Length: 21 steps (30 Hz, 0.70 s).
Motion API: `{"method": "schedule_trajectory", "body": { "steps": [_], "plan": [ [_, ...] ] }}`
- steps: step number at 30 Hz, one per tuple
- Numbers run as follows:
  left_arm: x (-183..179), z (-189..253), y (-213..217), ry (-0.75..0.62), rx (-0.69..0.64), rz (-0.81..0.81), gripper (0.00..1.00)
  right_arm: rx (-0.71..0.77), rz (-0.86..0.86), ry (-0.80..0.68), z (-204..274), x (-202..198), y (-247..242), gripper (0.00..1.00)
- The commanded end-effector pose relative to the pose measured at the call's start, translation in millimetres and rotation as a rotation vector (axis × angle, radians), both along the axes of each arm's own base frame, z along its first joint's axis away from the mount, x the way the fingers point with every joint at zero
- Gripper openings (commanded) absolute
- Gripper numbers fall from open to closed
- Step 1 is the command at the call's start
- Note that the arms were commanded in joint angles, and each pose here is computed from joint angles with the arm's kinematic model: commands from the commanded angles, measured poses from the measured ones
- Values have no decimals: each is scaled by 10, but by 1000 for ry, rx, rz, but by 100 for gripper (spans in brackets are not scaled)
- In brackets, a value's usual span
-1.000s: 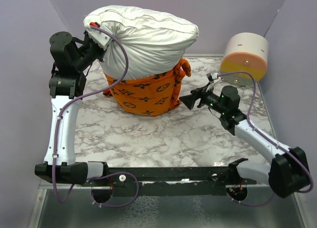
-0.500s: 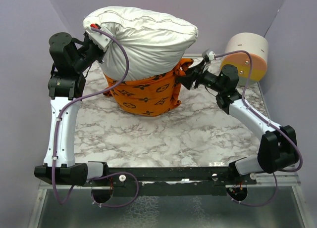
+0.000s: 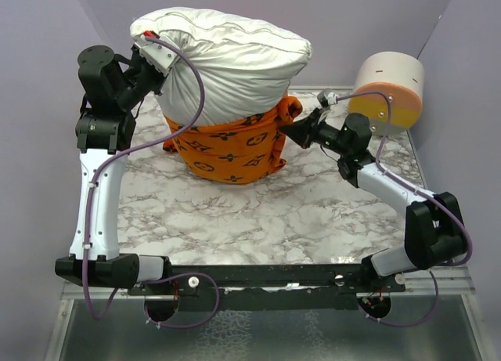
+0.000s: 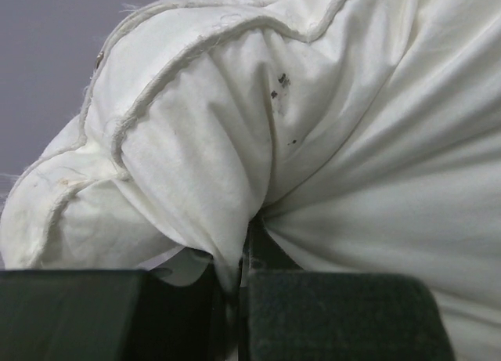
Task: Remove the pillowcase from the pillow
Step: Remove the pillow from the pillowcase.
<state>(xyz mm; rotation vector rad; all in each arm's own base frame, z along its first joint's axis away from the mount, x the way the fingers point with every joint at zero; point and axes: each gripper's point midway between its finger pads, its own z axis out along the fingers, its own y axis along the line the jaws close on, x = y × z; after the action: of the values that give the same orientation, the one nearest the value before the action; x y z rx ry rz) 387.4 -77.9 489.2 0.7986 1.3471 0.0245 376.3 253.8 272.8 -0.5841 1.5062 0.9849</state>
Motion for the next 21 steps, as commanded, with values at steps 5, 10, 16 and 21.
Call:
{"method": "schedule_trajectory", "body": {
  "steps": [5, 10, 16, 21],
  "plan": [
    [156, 92, 438, -44, 100, 222, 0, -36, -162, 314, -1290, -138, -244, 1],
    [208, 84, 538, -49, 139, 271, 0, -76, -222, 404, -1712, -306, -264, 1],
    [265, 125, 683, -66, 163, 334, 0, -166, -254, 510, -2225, -514, -148, 1],
    [320, 279, 938, -97, 169, 404, 0, -250, -320, 626, -2722, -759, -188, 1]
  ]
}}
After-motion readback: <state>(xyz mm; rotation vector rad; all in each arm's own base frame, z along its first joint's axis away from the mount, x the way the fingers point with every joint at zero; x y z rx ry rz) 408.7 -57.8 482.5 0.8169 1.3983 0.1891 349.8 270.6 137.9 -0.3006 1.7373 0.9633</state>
